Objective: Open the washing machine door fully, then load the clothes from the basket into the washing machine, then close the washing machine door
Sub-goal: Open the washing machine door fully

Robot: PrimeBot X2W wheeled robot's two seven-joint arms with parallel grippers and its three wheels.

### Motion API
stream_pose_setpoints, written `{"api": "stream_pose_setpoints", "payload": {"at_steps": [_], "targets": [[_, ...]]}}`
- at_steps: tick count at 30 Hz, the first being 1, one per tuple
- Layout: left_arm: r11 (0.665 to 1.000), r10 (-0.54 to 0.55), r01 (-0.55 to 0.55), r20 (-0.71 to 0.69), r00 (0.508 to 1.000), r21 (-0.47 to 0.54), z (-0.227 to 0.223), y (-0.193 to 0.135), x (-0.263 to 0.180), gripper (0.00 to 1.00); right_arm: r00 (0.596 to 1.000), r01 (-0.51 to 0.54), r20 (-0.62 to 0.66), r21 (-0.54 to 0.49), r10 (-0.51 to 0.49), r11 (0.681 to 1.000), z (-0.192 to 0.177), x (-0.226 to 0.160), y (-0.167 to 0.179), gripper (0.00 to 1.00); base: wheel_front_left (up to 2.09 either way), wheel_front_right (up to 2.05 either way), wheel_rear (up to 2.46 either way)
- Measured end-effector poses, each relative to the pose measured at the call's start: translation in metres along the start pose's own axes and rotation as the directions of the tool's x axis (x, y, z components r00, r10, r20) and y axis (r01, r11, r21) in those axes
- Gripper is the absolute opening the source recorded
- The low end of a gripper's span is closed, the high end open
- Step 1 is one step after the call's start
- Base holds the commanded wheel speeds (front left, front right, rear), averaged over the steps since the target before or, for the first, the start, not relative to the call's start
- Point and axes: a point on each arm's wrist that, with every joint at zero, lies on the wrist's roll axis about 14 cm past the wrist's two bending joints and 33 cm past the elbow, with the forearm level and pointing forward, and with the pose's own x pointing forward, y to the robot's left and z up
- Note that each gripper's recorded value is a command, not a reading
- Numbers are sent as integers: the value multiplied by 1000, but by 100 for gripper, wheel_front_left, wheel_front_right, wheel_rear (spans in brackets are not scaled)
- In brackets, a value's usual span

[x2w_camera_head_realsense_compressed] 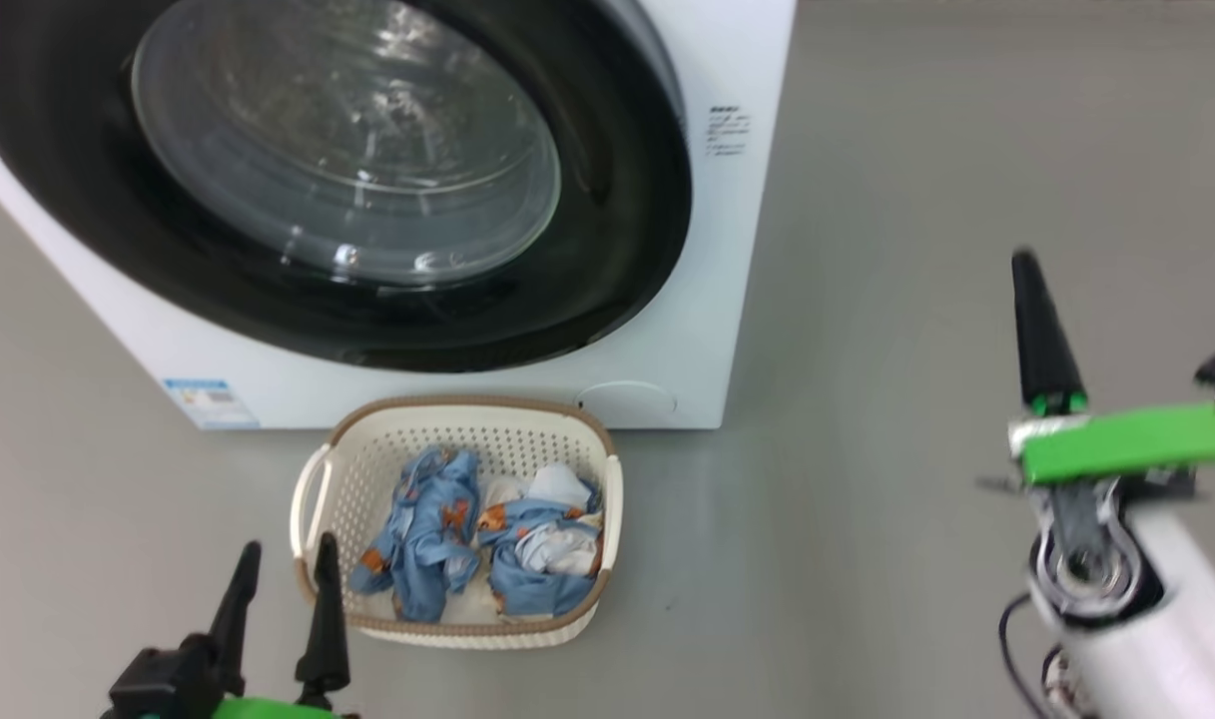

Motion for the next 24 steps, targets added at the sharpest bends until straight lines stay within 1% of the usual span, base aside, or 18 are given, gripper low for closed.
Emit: {"api": "stream_pose_setpoints", "payload": {"at_steps": [2, 4, 10, 13, 18, 20, 24], "targets": [[1000, 0, 0, 0, 1000, -8, 0, 0, 3, 100, 1000, -26, -12, 84, 27, 996, -1, 14, 9, 0, 0, 0, 0], [1000, 3, -3, -3, 1000, -20, -1, 0, 5, 100, 997, -56, -38, 145, 62, 988, -2, 28, 18, 0, 0, 0, 0], [999, 9, -10, -17, 1000, -36, -6, 2, 12, 100, 983, -88, -139, 236, 123, 968, -8, 67, 28, 0, 0, 0, 0], [999, 12, -13, -22, 1000, -41, -7, 3, 17, 100, 969, -108, -186, 283, 165, 953, -14, 86, 37, 0, 0, 0, 0], [999, 24, -25, -37, 999, -48, -13, 7, 23, 100, 923, -118, -299, 379, 242, 918, -34, 110, 49, 0, 0, 0, 0], [998, 29, -31, -41, 999, -55, -14, 9, 26, 100, 904, -113, -338, 402, 262, 909, -41, 117, 48, 0, 0, 0, 0], [997, 43, -45, -48, 998, -60, -17, 14, 31, 100, 847, -103, -435, 428, 304, 898, -60, 129, 47, 0, 0, 0, 0]]}}
